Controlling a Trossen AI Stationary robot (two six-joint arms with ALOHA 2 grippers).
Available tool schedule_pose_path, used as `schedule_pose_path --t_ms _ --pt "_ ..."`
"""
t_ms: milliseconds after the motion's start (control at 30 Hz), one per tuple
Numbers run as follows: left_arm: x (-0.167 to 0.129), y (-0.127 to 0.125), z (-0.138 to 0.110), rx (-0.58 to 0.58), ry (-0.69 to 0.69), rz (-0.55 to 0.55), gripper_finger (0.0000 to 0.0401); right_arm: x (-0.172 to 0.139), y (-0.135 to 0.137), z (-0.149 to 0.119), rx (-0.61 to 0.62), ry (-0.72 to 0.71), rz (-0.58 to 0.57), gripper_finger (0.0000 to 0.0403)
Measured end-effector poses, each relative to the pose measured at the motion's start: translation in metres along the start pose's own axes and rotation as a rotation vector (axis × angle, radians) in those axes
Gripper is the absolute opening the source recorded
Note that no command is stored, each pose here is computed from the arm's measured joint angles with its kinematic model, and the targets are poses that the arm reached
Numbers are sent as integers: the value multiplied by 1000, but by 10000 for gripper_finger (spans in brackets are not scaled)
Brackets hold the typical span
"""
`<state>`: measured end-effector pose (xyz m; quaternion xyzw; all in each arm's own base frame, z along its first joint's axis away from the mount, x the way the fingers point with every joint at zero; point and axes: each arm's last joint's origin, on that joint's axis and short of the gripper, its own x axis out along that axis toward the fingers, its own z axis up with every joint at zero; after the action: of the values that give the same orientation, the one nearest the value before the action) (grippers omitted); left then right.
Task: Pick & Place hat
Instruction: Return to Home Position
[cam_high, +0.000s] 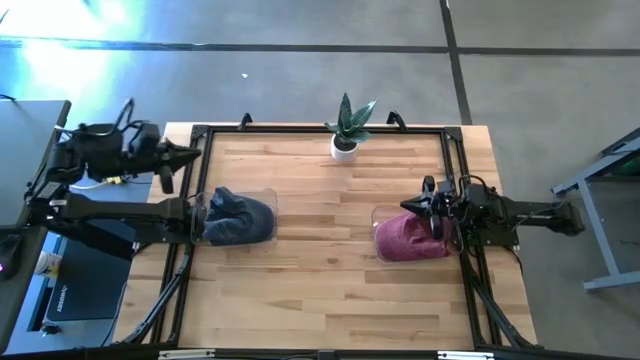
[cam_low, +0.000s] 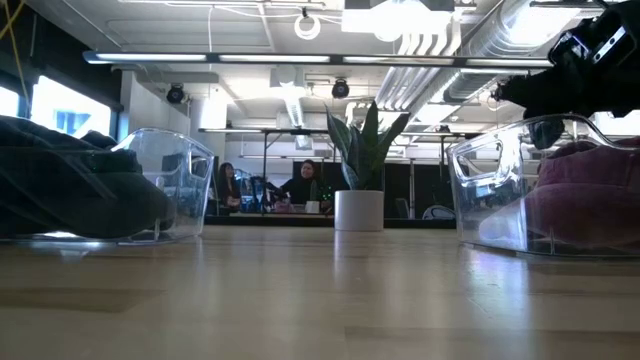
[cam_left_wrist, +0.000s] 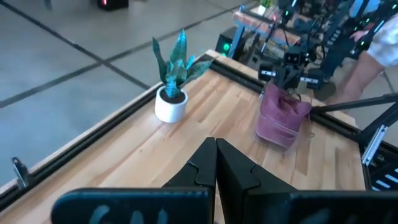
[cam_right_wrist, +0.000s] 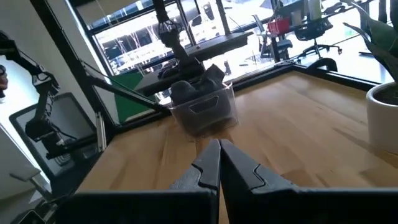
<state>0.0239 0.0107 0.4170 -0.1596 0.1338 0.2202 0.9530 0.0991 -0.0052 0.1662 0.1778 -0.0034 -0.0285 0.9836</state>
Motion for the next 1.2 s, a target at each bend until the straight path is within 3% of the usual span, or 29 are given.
schedule_pose_path --t_ms 233,533,733,1033,1200 --pt "-1 13 -37 12 -96 -55 0 1 0 -1 2 13 -7 0" --pt "63 23 -112 5 -312 -160 0 1 0 -1 1 12 -7 0" --pt "94 28 -151 -13 -326 -203 0 1 0 -1 0 12 -8 0" --pt "114 28 -171 87 -299 -237 0 1 0 -1 0 12 -7 0" --pt "126 27 -184 96 -301 -323 0 1 0 -1 0 12 -6 0"
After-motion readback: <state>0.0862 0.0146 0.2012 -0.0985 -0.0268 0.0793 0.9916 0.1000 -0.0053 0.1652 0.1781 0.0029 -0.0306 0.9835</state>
